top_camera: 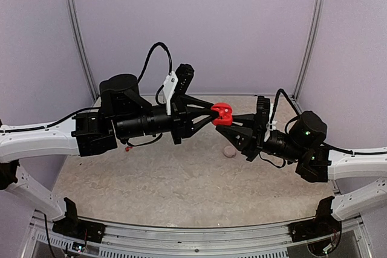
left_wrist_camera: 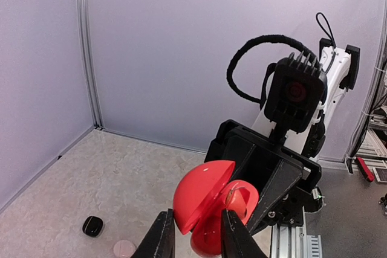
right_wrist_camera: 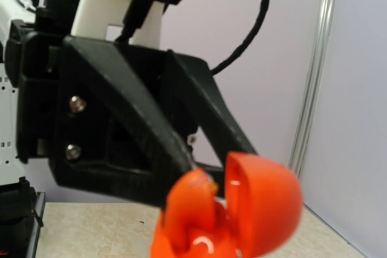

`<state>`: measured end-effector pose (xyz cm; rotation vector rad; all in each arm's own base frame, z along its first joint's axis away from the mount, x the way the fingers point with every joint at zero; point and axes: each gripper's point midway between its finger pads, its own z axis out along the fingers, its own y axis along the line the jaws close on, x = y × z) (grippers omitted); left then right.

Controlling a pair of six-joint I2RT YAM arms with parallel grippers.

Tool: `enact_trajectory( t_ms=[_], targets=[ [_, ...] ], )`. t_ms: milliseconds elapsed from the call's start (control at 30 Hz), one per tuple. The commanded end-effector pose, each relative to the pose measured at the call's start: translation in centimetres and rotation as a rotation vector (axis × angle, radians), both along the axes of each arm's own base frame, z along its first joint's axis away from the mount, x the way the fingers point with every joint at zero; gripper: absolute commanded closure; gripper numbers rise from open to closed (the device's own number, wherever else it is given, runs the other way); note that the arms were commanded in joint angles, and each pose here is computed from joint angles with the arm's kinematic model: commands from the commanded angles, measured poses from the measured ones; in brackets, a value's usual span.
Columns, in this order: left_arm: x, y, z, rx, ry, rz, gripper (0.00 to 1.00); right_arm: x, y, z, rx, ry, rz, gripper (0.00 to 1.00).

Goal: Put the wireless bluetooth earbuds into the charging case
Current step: Adjust the right earbud in the right side groove of the charging case.

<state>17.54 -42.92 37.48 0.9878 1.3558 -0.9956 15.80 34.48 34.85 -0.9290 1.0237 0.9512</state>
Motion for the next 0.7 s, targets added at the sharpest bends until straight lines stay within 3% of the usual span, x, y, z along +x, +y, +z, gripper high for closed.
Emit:
enact_trajectory(
  t_ms=[0, 433, 667],
  targets=[
    [-0.1, 0.0, 0.8, -0.013, -0.018, -0.012, 0.73, -0.9, -0.1, 1.9, 0.044, -0.023, 0.037, 0.98],
    [0.3, -0.6, 0.2, 0.04, -0.024, -0.01, 0.72, -1.3, 0.0, 1.8, 0.043, -0.024, 0.064, 0.99],
    [0.2, -0.7, -0.1, 0.08, -0.043, -0.017, 0.63, -1.3, -0.2, 1.9, 0.05, -0.022, 0.06, 0.99]
  ],
)
